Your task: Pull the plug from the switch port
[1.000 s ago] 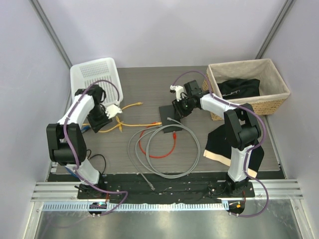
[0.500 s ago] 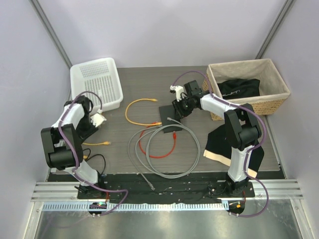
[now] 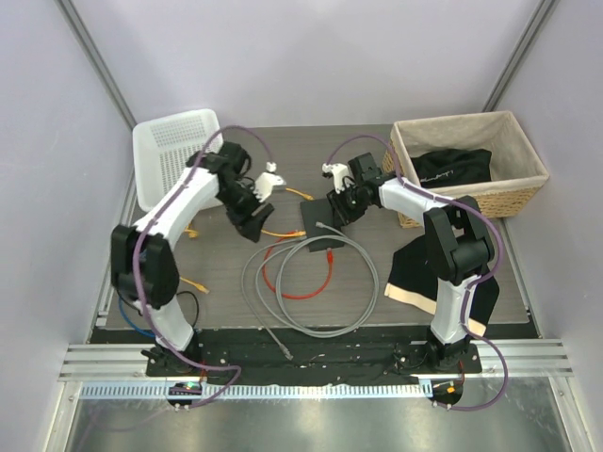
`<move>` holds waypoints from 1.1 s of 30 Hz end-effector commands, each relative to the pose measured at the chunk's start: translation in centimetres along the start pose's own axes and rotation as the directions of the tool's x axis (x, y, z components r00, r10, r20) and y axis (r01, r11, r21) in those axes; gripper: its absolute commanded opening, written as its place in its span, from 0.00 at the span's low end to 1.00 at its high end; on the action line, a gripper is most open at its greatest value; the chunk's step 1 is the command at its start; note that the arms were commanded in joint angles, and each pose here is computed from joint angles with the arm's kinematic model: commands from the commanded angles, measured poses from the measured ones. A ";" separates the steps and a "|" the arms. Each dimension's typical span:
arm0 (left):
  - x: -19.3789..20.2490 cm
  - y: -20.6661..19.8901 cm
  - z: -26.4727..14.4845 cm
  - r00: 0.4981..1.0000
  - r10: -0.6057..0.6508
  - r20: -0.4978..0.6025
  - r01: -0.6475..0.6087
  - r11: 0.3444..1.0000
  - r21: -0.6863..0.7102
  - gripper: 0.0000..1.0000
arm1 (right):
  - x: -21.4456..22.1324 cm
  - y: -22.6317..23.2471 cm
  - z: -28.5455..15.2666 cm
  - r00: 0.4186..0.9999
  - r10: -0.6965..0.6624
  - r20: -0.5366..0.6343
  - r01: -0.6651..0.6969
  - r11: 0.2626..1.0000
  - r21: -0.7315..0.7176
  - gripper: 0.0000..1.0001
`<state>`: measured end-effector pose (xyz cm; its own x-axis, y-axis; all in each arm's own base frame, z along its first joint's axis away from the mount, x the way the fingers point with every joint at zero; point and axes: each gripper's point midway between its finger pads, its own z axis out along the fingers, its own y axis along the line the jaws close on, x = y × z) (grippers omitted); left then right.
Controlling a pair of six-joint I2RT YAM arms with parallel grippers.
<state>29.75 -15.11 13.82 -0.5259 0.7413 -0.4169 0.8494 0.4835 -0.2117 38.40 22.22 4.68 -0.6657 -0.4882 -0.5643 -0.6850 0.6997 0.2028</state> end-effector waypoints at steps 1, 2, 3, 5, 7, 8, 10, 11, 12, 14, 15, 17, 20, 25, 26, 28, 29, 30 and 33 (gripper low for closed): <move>-2.7 -0.6 4.6 0.983 -0.184 0.016 0.180 0.976 0.126 0.58 | 5.5 -0.7 -0.4 0.983 0.037 -0.179 -0.026 0.998 0.061 0.36; -2.6 -0.2 5.8 0.966 -0.260 0.001 0.258 0.959 0.119 0.57 | 5.5 -0.7 -0.6 0.984 0.032 -0.175 -0.021 0.998 0.064 0.36; -3.2 0.8 6.8 0.962 -0.271 0.037 0.267 0.959 0.092 0.56 | 5.8 -0.6 -0.7 0.983 0.031 -0.180 -0.019 0.998 0.065 0.36; -3.5 1.6 7.9 0.947 -0.318 0.049 0.316 0.947 0.052 0.52 | 6.1 -0.5 -1.1 0.983 0.028 -0.181 -0.016 0.998 0.067 0.36; -4.1 2.4 8.4 0.940 -0.335 0.070 0.334 0.942 0.024 0.50 | 6.7 -0.3 -1.3 0.981 0.029 -0.190 -0.017 0.998 0.067 0.36; -4.4 2.7 8.8 0.932 -0.356 0.072 0.356 0.934 0.021 0.49 | 6.6 -0.3 -1.5 0.982 0.026 -0.186 -0.013 0.997 0.070 0.36; -4.5 2.9 9.1 0.926 -0.369 0.074 0.369 0.929 0.018 0.47 | 7.3 -0.1 -1.6 0.980 0.030 -0.197 -0.017 0.998 0.068 0.36; -4.4 2.9 9.4 0.923 -0.378 0.071 0.377 0.926 0.021 0.47 | 7.3 -0.1 -1.7 0.980 0.031 -0.195 -0.018 0.997 0.069 0.36; -4.4 2.8 9.5 0.921 -0.383 0.067 0.382 0.924 0.030 0.47 | 7.6 0.0 -1.7 0.980 0.031 -0.199 -0.018 0.998 0.067 0.36; -4.2 2.8 10.1 0.916 -0.397 0.055 0.396 0.918 0.037 0.44 | 7.7 0.0 -1.7 0.979 0.033 -0.201 -0.020 0.998 0.067 0.36; -4.0 2.9 10.5 0.910 -0.412 0.045 0.410 0.911 0.040 0.43 | 7.8 0.0 -1.7 0.978 0.036 -0.204 -0.022 0.997 0.067 0.36; -3.7 3.2 10.8 0.909 -0.415 0.038 0.414 0.910 0.018 0.40 | 7.7 0.0 -1.6 0.979 0.035 -0.201 -0.021 0.997 0.067 0.36; -3.2 3.7 11.6 0.916 -0.402 0.015 0.402 0.915 -0.022 0.39 | 7.2 -0.2 -1.4 0.981 0.033 -0.193 -0.020 0.997 0.069 0.36; -3.0 3.2 13.2 0.927 -0.375 -0.027 0.374 0.927 -0.033 0.38 | 6.9 -0.3 -1.2 0.981 0.034 -0.191 -0.021 0.997 0.069 0.36; -3.2 2.8 13.5 0.931 -0.365 -0.030 0.364 0.931 -0.033 0.38 | 6.9 -0.3 -1.2 0.981 0.034 -0.191 -0.022 0.997 0.069 0.36; -3.0 2.6 14.1 0.930 -0.363 -0.049 0.362 0.931 -0.038 0.37 | 6.9 -0.3 -1.2 0.981 0.034 -0.189 -0.021 0.998 0.067 0.36; -3.0 2.3 14.5 0.933 -0.356 -0.057 0.354 0.934 -0.040 0.37 | 7.0 -0.2 -1.2 0.981 0.035 -0.192 -0.023 0.998 0.065 0.36; -2.9 2.3 14.6 0.933 -0.353 -0.064 0.350 0.935 -0.054 0.37 | 7.1 -0.3 -1.2 0.980 0.035 -0.193 -0.023 0.998 0.067 0.36; -2.3 2.4 15.2 0.932 -0.350 -0.090 0.341 0.934 -0.106 0.35 | 7.1 -0.3 -1.1 0.981 0.033 -0.191 -0.020 0.997 0.068 0.36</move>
<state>33.34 -22.00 2.37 -0.8040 0.5432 -0.2420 0.5945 0.7435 -0.3063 35.59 20.14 4.08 -0.6942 -0.5013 -0.5165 -0.6634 0.7239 0.1891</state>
